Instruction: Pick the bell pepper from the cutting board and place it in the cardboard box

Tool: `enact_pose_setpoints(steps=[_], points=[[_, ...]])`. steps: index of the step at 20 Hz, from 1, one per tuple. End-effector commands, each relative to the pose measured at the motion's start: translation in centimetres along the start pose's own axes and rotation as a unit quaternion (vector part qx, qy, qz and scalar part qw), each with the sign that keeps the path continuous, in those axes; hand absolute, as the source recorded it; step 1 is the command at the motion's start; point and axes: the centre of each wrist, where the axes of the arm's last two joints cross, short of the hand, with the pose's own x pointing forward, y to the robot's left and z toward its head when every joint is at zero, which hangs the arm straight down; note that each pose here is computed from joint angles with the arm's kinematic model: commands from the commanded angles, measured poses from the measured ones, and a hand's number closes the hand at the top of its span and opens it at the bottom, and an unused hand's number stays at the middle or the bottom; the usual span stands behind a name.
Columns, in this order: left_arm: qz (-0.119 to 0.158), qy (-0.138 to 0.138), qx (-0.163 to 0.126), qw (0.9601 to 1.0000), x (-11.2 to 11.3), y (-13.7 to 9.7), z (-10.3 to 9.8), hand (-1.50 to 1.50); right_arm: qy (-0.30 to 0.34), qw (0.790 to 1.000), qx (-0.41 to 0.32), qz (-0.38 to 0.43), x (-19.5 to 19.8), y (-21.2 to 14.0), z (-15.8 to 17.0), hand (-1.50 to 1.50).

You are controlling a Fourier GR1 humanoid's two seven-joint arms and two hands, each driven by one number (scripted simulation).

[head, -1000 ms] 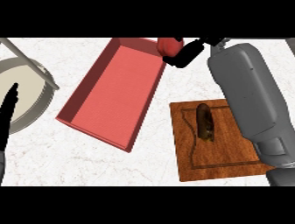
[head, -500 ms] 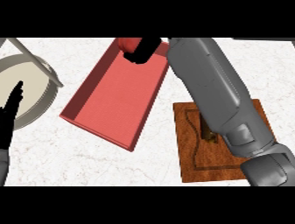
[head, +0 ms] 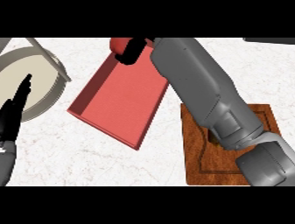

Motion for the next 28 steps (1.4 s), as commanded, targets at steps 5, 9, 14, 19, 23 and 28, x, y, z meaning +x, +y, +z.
enact_pose_setpoints(steps=[5,9,14,19,23,28], points=[[0.003,-0.013,-0.027,0.9996,0.7,-2.2,-0.4,0.0,0.117,0.992,0.009,-0.04,-3.1,2.1,0.8,-1.5],[-0.005,-0.019,-0.021,0.9996,1.6,-1.1,-1.6,0.0,0.12,0.991,0.022,-0.055,-3.8,2.8,1.2,-1.5],[-0.001,-0.024,-0.034,0.9991,1.2,-3.2,-0.4,0.0,0.074,0.994,-0.026,-0.081,-3.0,2.3,0.8,-1.5],[-0.007,-0.018,-0.016,0.9997,1.0,-1.4,-1.1,0.0,0.024,0.985,-0.096,-0.138,-2.9,1.8,0.8,-1.5],[0.0,-0.014,-0.008,0.9999,0.1,-0.6,-0.4,0.0,0.033,0.965,-0.15,-0.214,-3.4,1.5,0.9,-1.5],[0.004,-0.002,0.001,1.0,-0.7,-0.3,-0.1,0.0,0.008,0.952,-0.157,-0.261,-5.0,-1.4,1.3,-1.5]])
